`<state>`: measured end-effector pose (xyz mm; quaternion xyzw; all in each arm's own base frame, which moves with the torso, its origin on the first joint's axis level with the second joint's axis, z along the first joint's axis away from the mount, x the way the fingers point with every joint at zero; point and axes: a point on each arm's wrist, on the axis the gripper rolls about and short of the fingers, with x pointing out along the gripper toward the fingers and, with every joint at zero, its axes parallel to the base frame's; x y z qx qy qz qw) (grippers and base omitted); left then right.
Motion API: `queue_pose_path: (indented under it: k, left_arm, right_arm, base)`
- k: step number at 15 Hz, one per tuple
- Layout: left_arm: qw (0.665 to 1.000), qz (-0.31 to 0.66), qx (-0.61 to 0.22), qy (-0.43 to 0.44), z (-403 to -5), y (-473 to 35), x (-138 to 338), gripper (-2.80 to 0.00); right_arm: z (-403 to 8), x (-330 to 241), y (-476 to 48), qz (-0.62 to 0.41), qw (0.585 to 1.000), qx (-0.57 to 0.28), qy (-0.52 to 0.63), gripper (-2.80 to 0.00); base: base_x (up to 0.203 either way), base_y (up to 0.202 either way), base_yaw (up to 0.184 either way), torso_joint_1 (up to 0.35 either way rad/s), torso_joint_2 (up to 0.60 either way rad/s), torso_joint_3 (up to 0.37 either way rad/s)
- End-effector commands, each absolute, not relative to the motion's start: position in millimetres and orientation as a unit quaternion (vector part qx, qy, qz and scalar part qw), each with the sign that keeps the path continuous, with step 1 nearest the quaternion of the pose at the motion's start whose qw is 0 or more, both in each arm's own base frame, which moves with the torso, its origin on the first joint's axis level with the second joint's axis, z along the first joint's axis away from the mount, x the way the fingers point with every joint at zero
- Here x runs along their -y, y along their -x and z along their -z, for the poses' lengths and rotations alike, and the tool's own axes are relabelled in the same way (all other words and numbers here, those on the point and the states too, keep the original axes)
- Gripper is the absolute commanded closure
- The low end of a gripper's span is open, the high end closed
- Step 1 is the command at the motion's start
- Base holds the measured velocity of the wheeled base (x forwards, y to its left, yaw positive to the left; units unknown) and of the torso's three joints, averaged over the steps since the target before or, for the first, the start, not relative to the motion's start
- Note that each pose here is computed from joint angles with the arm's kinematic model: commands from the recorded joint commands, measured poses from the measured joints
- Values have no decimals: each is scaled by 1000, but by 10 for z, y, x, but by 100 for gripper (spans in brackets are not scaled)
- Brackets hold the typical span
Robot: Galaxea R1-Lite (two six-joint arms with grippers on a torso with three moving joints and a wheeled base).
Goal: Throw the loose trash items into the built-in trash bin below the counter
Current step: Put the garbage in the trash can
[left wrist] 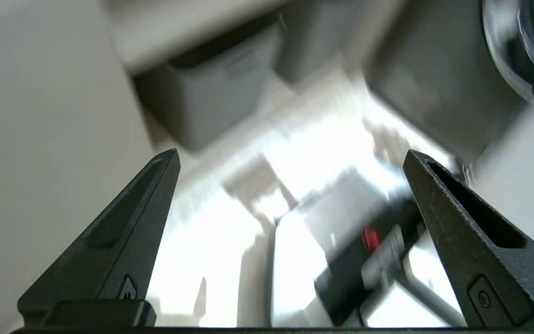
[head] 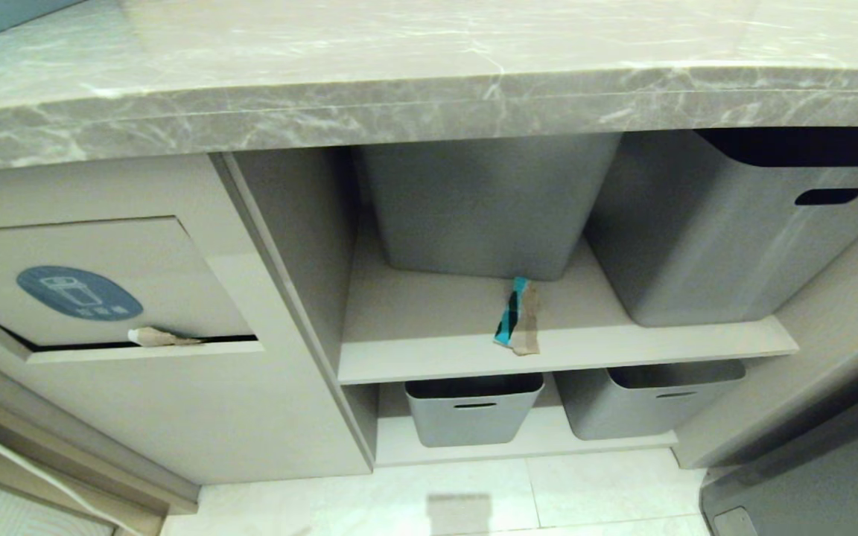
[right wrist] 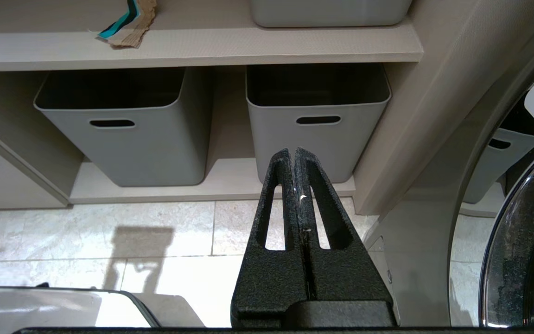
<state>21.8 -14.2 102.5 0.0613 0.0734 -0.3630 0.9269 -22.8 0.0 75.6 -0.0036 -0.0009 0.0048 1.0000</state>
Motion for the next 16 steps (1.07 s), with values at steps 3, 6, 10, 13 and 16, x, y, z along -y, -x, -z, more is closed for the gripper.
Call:
queue_pose_path:
  k: [3,6,10,13,16]
  left_arm:
    - [958,267,-91,-52,-991,-178,114,-280]
    - [988,145,-47,27,-993,-30,87,-280]
    - [996,66,-55,26,-962,-23,52,-280]
    - [997,59,-53,19,-965,-23,49,-280]
    - [998,8,-67,-4,-935,-22,26,0]
  right_arm:
    - [-756,0,229,-6,1000,2,4,0]
    - [-756,0,229,-5,1000,2,3,0]
    - [-756,0,229,-5,1000,2,4,0]
    - [-756,0,229,-5,1000,2,4,0]
    - [-756,0,229,-5,1000,2,4,0]
  base:
    - [0,0,0,0,0,0]
    - [0,0,0,0,0,0]
    - [0,0,0,0,0,0]
    - [0,0,0,0,0,0]
    - [0,0,0,0,0,0]
